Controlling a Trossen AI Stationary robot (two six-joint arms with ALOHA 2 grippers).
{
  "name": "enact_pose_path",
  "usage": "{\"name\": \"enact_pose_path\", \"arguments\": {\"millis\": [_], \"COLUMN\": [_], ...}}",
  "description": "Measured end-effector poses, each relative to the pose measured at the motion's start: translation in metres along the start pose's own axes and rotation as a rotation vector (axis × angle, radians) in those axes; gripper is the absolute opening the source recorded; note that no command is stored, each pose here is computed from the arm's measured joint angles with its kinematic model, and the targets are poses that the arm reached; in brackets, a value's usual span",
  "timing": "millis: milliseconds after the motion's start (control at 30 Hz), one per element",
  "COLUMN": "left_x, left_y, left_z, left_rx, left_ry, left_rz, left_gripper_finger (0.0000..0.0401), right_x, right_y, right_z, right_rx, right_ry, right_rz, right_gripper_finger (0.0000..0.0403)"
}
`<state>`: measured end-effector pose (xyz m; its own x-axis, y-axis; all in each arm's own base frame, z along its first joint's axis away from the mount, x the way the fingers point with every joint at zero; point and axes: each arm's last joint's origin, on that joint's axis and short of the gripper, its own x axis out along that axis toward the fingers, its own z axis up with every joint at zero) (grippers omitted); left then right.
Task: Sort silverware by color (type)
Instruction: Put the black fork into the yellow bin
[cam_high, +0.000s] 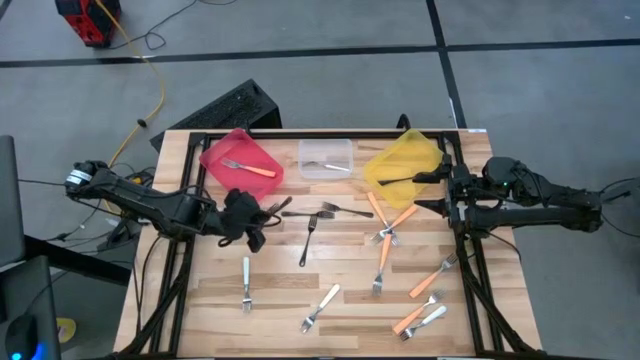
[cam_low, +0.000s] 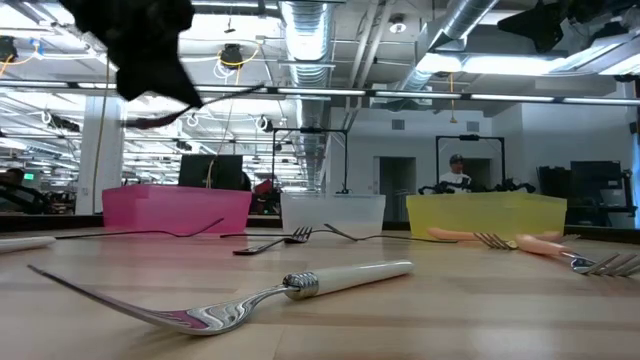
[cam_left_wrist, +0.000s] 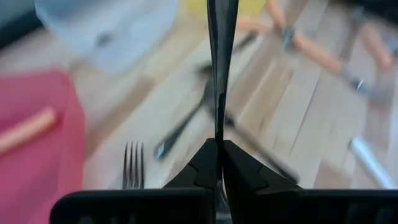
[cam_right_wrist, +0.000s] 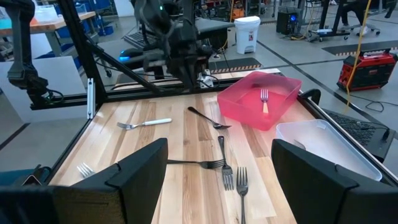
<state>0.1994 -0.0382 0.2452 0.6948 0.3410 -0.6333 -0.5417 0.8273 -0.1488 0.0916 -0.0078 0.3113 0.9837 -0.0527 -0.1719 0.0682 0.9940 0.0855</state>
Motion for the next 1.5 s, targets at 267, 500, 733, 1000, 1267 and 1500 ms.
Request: {"name": "enact_pose_path", "arguments": {"millis": [267,500,733,1000,1267,1500], "left_x": [0.003,0.035,0.085,0.135,0.149,0.146], "left_y": [-0.008,-0.007,0.0,-0.017,-0.031,-0.034], "left_z": [0.035,0.061,0.088,0.132,0.161,0.164], "left_rx": [-0.059,-0.028,-0.002,0.11,0.17,0.189], "left_ry": [-0.278,-0.39,-0.42,-0.417,-0.559,-0.603], "left_rz": [-0.071,-0.143,-0.203,-0.239,-0.348,-0.398], "left_gripper_finger": [0.0,0.0,0.0,0.0,0.0,0.0], "right_x": [0.0,0.0,0.0,0.0,0.008,0.039], "right_y": [-0.001,-0.001,-0.001,-0.001,-0.007,-0.009], "right_z": [0.0,0.0,0.0,0.0,-0.003,-0.008], "right_rx": [0.0,0.0,0.0,0.0,-0.012,-0.085], "right_ry": [-0.002,-0.002,-0.002,-0.003,-0.042,-0.224], "right_rz": [-0.021,-0.021,-0.022,-0.024,-0.21,-0.199], "right_gripper_finger": [0.0311,0.0311,0.0311,0.0311,0.0311,0.0311]}}
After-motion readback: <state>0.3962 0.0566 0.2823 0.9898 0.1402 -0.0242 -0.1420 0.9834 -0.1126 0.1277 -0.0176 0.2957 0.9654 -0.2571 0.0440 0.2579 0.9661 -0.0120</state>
